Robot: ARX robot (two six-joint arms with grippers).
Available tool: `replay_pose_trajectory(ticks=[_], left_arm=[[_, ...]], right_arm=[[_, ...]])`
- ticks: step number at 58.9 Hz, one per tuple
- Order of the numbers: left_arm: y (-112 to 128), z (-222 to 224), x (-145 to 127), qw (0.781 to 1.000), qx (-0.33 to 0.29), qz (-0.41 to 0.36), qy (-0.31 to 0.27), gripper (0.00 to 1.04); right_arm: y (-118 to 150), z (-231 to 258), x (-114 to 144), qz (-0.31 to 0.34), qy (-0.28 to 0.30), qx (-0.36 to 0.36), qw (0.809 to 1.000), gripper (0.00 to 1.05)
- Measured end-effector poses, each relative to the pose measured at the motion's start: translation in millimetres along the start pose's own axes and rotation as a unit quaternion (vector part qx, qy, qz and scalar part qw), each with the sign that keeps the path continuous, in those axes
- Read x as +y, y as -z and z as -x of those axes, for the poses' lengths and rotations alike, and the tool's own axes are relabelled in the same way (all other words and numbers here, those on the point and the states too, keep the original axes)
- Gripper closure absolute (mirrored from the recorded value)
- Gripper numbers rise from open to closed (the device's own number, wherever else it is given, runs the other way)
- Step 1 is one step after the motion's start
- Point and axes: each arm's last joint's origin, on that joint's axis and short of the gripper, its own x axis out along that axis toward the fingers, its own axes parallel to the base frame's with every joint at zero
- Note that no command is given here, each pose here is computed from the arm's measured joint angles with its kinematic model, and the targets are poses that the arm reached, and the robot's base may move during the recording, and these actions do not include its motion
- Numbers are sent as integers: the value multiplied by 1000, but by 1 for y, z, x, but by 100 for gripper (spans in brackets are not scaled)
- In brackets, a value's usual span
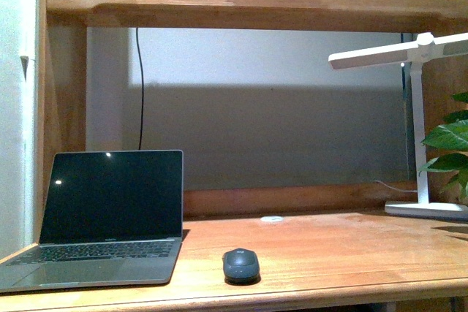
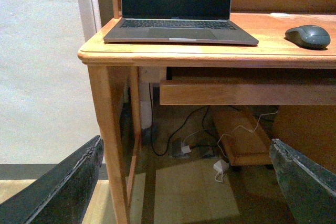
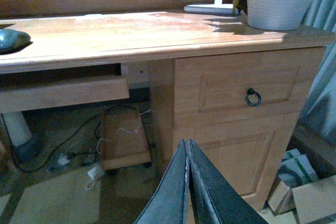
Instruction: Place mouse
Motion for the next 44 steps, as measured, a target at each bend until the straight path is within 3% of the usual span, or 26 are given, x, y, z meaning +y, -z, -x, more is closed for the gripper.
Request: replay_pose_trajectory(ticks=[4,16,29,44], left_arm=[[0,0,0,1000,0,0,0,8],[0,0,0,1000,0,0,0,8],[0,0,0,1000,0,0,0,8],[0,0,0,1000,0,0,0,8]], right_arm=[[0,0,0,0,1,0,1000,94],[0,0,0,0,1,0,1000,58],[0,0,0,0,1,0,1000,6],[0,0,0,0,1,0,1000,7]])
